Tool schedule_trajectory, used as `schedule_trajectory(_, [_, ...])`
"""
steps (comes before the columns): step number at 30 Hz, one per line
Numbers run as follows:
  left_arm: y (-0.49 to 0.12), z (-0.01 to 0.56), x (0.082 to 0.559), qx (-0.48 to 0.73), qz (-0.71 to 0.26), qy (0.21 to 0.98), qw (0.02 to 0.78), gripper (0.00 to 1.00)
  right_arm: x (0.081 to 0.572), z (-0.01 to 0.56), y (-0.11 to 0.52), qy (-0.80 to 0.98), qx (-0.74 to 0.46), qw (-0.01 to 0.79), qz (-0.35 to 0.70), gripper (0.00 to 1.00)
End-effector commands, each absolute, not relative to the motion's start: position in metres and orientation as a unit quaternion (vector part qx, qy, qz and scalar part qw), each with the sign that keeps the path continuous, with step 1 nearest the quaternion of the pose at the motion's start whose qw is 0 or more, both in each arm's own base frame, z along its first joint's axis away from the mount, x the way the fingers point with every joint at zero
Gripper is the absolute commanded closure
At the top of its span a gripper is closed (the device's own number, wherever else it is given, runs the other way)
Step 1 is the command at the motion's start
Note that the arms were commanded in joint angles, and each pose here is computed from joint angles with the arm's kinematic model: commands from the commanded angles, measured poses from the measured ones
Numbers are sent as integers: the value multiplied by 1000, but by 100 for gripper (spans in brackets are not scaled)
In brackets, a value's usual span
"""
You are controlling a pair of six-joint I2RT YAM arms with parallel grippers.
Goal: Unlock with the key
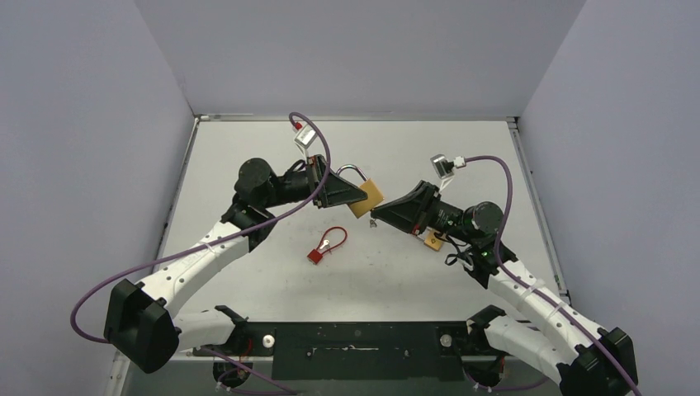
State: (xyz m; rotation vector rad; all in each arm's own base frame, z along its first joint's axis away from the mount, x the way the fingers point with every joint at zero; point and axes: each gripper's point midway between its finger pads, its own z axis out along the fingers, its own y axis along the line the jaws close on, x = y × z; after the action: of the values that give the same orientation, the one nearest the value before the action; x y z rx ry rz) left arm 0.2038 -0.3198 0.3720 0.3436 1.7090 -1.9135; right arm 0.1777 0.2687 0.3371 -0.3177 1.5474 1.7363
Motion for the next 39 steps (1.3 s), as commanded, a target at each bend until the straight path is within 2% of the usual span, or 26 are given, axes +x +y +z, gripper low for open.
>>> schedule_trajectory(1, [-306, 432, 188, 164, -737, 558, 344, 100, 172, 363, 271, 577, -143, 400, 698, 92])
schedule_trajectory(3, [-305, 433, 187, 169, -737, 555, 349, 100, 172, 365, 270, 575, -135, 397, 703, 100])
schedule_trajectory(8, [-299, 443, 176, 201, -738, 519, 381, 100, 172, 372, 270, 560, -87, 354, 744, 100])
schedule_trajectory(16, [-291, 491, 157, 280, -736, 388, 480, 100, 162, 400, 256, 452, -33, 274, 848, 100])
schedule_trajectory(21, [-300, 498, 142, 330, -722, 352, 496, 100, 164, 412, 254, 429, -12, 236, 872, 100])
schedule_trajectory(24, [-304, 501, 140, 336, -717, 350, 500, 100, 162, 419, 255, 422, -22, 238, 875, 100])
schedule_trajectory(27, [-302, 501, 144, 325, -711, 359, 510, 100, 170, 406, 268, 480, -44, 280, 830, 100])
schedule_trajectory(28, [-302, 500, 147, 320, -705, 367, 515, 100, 174, 399, 271, 507, -55, 303, 805, 93])
schedule_trajectory(31, [-303, 490, 158, 307, -686, 396, 528, 100, 194, 374, 273, 596, -64, 378, 706, 62])
schedule_trajectory(33, [-304, 483, 163, 296, -682, 413, 526, 100, 201, 362, 264, 634, -76, 425, 642, 47])
schedule_trajectory(37, [-306, 470, 167, 290, -679, 432, 517, 100, 200, 353, 248, 653, -116, 484, 571, 31])
schedule_trajectory(39, [-308, 462, 169, 289, -678, 445, 509, 100, 196, 361, 246, 641, -147, 507, 557, 30])
